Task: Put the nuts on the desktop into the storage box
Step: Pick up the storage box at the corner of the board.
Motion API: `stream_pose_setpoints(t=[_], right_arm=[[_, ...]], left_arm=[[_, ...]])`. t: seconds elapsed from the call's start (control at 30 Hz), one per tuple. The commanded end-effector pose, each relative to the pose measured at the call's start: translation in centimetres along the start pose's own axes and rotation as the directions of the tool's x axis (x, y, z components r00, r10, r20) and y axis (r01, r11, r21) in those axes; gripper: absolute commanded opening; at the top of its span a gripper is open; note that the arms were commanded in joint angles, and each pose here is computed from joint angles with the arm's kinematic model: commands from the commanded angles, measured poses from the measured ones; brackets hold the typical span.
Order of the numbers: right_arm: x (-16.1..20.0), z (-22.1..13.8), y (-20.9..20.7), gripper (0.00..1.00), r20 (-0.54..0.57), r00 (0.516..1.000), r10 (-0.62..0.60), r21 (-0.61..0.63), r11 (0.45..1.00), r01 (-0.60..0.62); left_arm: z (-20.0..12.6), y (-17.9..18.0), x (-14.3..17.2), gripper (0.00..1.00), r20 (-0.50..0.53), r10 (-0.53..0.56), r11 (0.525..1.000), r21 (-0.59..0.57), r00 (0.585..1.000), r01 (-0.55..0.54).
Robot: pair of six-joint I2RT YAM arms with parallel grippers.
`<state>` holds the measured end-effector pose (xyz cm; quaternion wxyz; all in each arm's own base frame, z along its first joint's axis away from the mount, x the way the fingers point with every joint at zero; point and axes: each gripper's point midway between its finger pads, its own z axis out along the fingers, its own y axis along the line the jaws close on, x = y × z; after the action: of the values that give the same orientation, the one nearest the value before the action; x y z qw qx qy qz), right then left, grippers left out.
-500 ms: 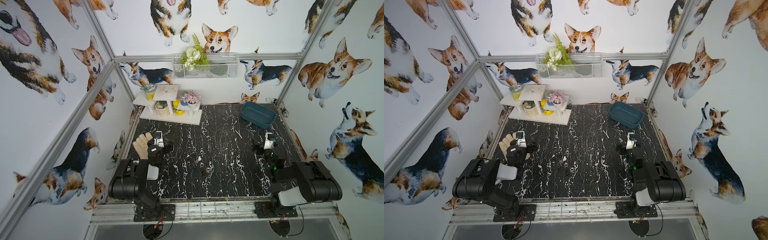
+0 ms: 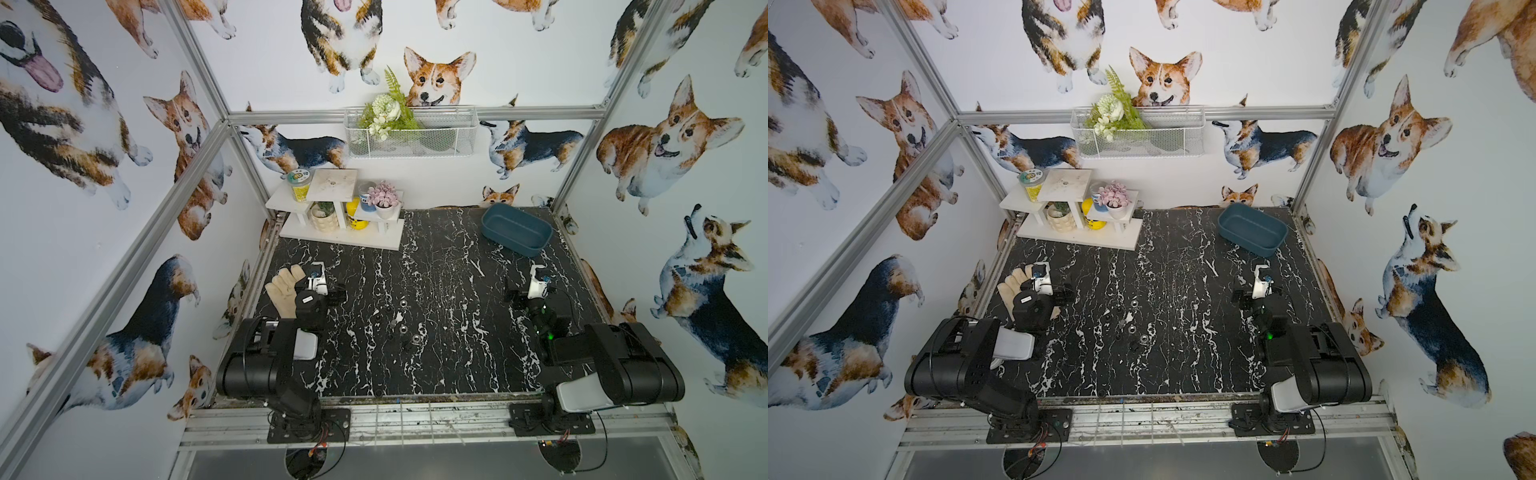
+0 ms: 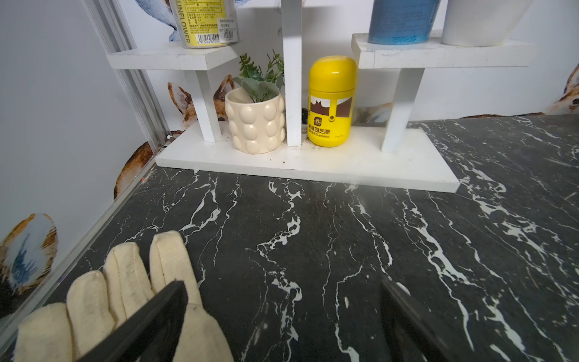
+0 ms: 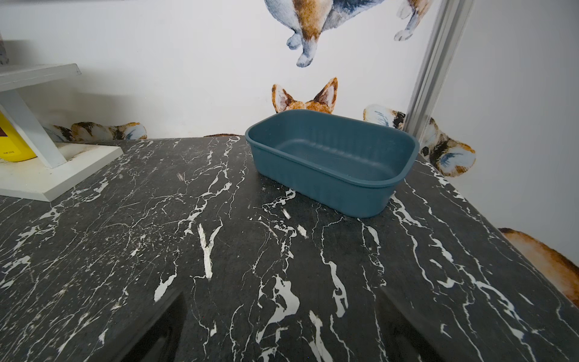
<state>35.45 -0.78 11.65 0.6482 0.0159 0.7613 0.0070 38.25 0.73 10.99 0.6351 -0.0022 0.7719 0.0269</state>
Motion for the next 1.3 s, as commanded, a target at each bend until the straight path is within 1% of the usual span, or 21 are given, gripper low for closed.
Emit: stream_pose_setpoints(t=[0.0,0.63,0.7,0.77,0.8,0.83,0.9,0.97,1.03,1.1,1.13,1.17,1.23,1.27], right_arm=[[-0.7,0.0,-0.2,1.0,0.029,1.0,0.008,0.009,1.0,-0.008],[-0.8,-0.2,-0.2,1.0,0.036,0.999,0.013,0.012,1.0,-0.014],[-1.5,-0.2,-0.5,1.0,0.048,0.999,0.023,0.027,0.999,-0.024],[-2.0,0.4,-0.7,1.0,0.013,1.0,0.028,0.039,0.999,-0.028],[-2.2,0.6,-0.5,1.0,-0.005,1.0,0.024,0.032,0.999,-0.024],[-2.6,0.6,-0.3,1.0,-0.008,1.0,0.02,0.02,1.0,-0.02],[-3.7,0.3,-0.3,1.0,0.009,1.0,0.027,0.02,0.999,-0.027],[-5.0,0.2,-0.9,1.0,0.009,1.0,0.029,0.055,0.998,-0.029],[-6.5,0.2,-1.8,1.0,0.01,0.999,0.046,0.109,0.993,-0.047],[-8.0,0.3,-3.4,1.0,0.029,0.991,0.127,0.205,0.97,-0.13],[-8.4,0.2,-4.8,1.0,0.042,0.976,0.215,0.288,0.933,-0.218],[-7.8,0.1,-6.1,1.0,0.019,0.951,0.308,0.377,0.879,-0.292],[-6.8,-0.4,-7.9,1.0,-0.008,0.911,0.412,0.52,0.78,-0.348],[-6.4,-0.2,-8.1,1.0,-0.035,0.906,0.422,0.547,0.767,-0.336]], left_arm=[[0.2,-0.2,-0.2,1.0,0.004,-0.003,1.0,0.009,1.0,0.003],[0.1,-0.2,-0.3,1.0,0.008,-0.001,1.0,0.01,1.0,0.001],[0.0,-0.4,-0.6,1.0,0.013,0.006,1.0,0.019,1.0,-0.007],[-0.3,-1.0,-1.4,1.0,0.007,0.046,0.999,0.007,0.999,-0.046],[-0.3,-1.4,-1.7,1.0,-0.016,0.063,0.998,-0.002,0.998,-0.063],[-0.1,-1.8,-1.8,1.0,-0.061,0.068,0.998,-0.004,0.996,-0.068],[0.3,-3.0,-2.7,1.0,-0.092,0.097,0.995,0.012,0.991,-0.096],[-0.2,-3.8,-3.8,1.0,-0.078,0.074,0.997,-0.004,0.994,-0.075],[-0.8,-5.0,-4.9,1.0,-0.051,0.062,0.998,0.022,0.997,-0.061],[-1.2,-5.4,-5.8,1.0,-0.052,0.031,0.999,0.013,0.998,-0.03],[-1.2,-5.7,-6.4,1.0,-0.064,0.006,1.0,0.02,0.998,-0.005],[-1.3,-6.2,-6.7,1.0,-0.087,-0.012,0.999,0.043,0.996,0.016],[-1.5,-7.4,-7.7,1.0,-0.119,-0.075,0.99,0.106,0.99,0.088],[-1.6,-7.9,-8.2,1.0,-0.146,-0.122,0.982,0.125,0.982,0.141]])
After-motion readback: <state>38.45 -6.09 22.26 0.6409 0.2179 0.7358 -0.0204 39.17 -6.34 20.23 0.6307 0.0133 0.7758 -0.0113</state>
